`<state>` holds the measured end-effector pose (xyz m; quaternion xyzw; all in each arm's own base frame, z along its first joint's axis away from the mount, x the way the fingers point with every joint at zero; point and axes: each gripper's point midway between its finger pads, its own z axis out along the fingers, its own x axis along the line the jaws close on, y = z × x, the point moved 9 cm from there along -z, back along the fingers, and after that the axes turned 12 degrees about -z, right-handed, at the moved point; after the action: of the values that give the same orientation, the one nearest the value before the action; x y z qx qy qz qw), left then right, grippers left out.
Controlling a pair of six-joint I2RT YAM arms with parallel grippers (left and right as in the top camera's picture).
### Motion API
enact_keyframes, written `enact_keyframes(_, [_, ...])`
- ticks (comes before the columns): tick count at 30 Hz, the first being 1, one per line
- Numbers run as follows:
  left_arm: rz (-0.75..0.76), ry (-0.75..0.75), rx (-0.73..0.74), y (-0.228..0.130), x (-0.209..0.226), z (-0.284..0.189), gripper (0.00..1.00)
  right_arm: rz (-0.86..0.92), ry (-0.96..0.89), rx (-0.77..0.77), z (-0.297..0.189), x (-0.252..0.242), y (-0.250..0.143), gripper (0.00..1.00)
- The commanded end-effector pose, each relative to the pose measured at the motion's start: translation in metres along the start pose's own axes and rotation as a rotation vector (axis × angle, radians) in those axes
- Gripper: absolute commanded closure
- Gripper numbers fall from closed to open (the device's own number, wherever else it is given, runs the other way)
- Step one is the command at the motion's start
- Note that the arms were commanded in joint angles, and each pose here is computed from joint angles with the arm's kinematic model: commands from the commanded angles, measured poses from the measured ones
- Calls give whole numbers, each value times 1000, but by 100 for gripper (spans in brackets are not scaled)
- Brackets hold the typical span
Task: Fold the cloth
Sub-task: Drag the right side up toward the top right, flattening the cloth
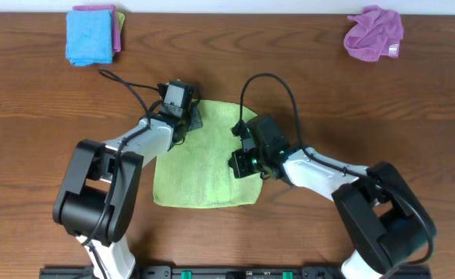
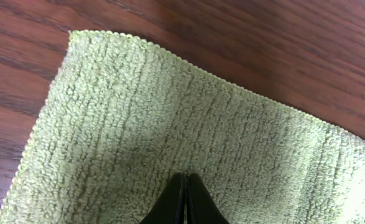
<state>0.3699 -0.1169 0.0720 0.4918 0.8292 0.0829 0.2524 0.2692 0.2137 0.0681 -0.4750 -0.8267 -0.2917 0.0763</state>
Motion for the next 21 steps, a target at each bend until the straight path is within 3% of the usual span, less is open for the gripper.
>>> enact_keyframes(1, [5, 196, 136, -35, 50, 26, 94, 45, 18, 133, 20, -2, -28, 99])
enact_keyframes(8, [5, 199, 138, -36, 50, 26, 94, -83, 81, 44, -9, 22, 20, 98])
enact_keyframes(16, [5, 201, 135, -35, 51, 26, 94, -209, -228, -76, -84, 27, 60, 99])
enact_keyframes(21, [5, 201, 135, -35, 50, 26, 94, -126, -367, 19, -76, -10, 50, 99])
